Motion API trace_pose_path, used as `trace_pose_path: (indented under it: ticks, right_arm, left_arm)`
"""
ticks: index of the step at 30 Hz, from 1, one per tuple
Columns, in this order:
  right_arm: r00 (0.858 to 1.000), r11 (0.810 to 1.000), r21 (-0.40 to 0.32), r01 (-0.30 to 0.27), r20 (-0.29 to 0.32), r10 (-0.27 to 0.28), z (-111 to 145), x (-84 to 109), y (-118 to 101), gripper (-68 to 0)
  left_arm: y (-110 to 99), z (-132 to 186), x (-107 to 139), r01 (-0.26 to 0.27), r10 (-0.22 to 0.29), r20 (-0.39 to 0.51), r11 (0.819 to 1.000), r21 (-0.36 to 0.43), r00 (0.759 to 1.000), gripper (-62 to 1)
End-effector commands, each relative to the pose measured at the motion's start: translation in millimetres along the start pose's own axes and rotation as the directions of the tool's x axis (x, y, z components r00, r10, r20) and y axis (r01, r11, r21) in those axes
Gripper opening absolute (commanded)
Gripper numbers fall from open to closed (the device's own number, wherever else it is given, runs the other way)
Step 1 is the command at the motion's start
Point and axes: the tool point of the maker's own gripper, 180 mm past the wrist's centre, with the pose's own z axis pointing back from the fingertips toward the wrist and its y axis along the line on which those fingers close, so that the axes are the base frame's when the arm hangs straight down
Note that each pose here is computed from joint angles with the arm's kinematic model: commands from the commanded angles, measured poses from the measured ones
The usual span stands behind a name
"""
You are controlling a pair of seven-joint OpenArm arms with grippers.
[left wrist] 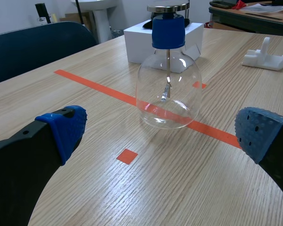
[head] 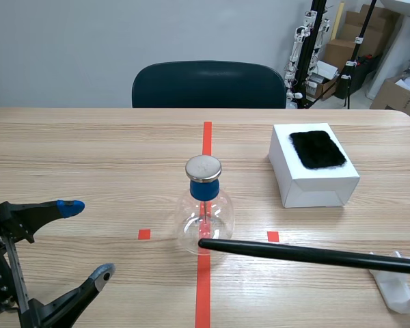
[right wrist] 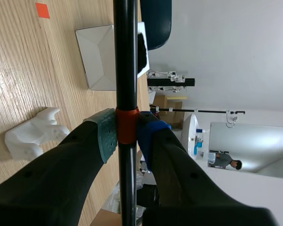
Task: Do the electroscope experiment. put the rod down on the box
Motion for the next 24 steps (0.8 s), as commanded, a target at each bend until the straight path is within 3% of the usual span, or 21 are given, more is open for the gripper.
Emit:
trace_pose_path:
  ticks: [1,24]
  right_arm:
    - [1.000,1.000,-0.019,-0.012,0.005,0.012,0.6,-0.5,-6.0,-67.1]
    - [1.000,1.000,0.000,0.007,0.005,-0.007,0.6,-0.4,-2.7,-67.1]
  left_arm:
    - [4.9,-0.5,7.6,0.015,-0.016,0.027,1.000,0.007,1.000,1.4]
    - [4.9,-0.5,7.6,0.015,-0.016,0.027,1.000,0.007,1.000,1.4]
